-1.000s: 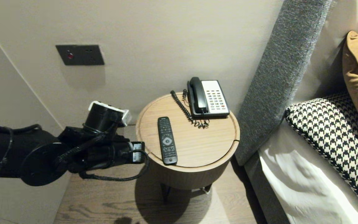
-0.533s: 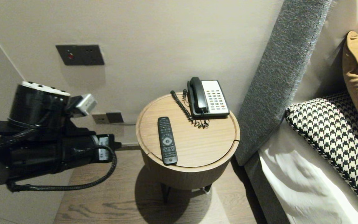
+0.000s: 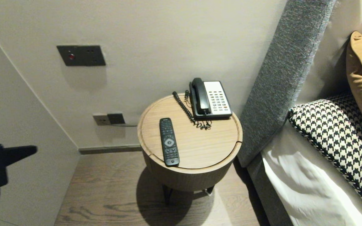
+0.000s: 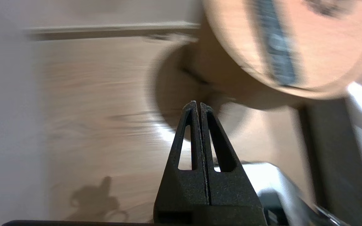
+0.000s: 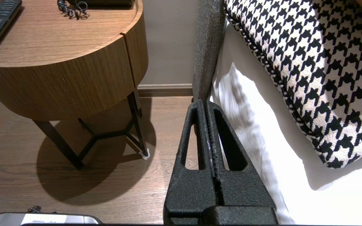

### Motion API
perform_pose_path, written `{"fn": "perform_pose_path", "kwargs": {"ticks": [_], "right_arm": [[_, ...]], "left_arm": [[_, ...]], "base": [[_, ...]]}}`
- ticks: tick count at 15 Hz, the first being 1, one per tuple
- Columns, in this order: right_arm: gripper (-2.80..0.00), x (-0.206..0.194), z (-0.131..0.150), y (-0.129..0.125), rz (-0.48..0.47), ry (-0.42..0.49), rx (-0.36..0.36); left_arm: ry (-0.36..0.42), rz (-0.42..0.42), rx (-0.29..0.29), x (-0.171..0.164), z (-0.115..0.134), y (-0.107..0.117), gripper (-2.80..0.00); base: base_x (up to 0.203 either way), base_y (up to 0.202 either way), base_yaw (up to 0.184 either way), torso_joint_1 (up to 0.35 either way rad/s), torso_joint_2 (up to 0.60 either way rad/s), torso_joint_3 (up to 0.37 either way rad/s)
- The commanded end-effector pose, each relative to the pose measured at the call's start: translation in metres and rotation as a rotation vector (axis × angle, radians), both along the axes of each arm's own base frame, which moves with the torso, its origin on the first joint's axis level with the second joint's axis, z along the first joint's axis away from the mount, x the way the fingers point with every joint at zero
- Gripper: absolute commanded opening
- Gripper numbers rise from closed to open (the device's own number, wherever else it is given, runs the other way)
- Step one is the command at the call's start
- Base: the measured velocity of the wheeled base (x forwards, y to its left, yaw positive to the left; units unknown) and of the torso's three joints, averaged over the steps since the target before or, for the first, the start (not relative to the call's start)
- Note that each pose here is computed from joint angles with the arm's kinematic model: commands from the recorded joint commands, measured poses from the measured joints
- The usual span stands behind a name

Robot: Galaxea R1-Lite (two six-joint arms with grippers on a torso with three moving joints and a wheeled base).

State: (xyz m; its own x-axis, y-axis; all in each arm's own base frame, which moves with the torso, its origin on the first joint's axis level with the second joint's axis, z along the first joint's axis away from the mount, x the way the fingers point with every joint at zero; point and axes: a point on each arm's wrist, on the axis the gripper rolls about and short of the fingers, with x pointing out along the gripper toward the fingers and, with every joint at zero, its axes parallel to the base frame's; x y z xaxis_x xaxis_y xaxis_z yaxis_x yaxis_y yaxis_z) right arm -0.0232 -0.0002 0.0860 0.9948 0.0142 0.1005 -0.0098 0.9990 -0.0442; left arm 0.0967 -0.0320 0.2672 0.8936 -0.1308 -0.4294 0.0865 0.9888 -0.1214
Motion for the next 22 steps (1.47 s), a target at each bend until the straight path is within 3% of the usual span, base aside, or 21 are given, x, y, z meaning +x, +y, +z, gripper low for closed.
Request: {"fn": "perform_pose_path", "kwargs": {"ticks": [1,3,6,8,11,14,18,22], "right_arm": [[-2.80,0.003,-0.011,0.000,0.001,0.040,-0.001],[-2.80,0.003,-0.011,0.000,0.000,0.040,-0.001],[-2.80,0.003,-0.011,0.000,0.001,0.039,-0.001],[-2.80,0.003,-0.011,0.000,0.000,0.041,-0.001],[-2.80,0.003,-0.011,0.000,0.001,0.039,-0.001],[-2.80,0.003,-0.011,0.000,0.001,0.039,-0.001],[-2.80,0.003,-0.011,0.000,0.001,0.041,-0.001],[-2.80,0.003,-0.011,0.000,0.001,0.041,-0.001]], "left_arm": [[-0.065,0.236,0.035,-0.032,0.010,0.024,-2.80],[-0.115,0.396,0.049,-0.051,0.013,0.034,-2.80],[-0.146,0.483,0.049,-0.078,-0.007,0.039,-2.80],[-0.106,0.465,0.080,-0.082,-0.042,0.039,-2.80],[-0.128,0.352,0.194,-0.081,-0.096,0.038,-2.80],[-0.147,0.276,0.261,-0.080,-0.141,0.037,-2.80],[-0.149,0.336,0.271,-0.091,-0.168,0.037,-2.80],[-0.176,0.257,0.233,-0.098,-0.173,0.034,-2.80]], "base": [[0.000,0.000,0.000,0.000,0.00,0.000],[0.000,0.000,0.000,0.000,0.00,0.000],[0.000,0.000,0.000,0.000,0.00,0.000],[0.000,0.000,0.000,0.000,0.00,0.000],[0.000,0.000,0.000,0.000,0.00,0.000],[0.000,0.000,0.000,0.000,0.00,0.000],[0.000,0.000,0.000,0.000,0.00,0.000],[0.000,0.000,0.000,0.000,0.00,0.000]]}}
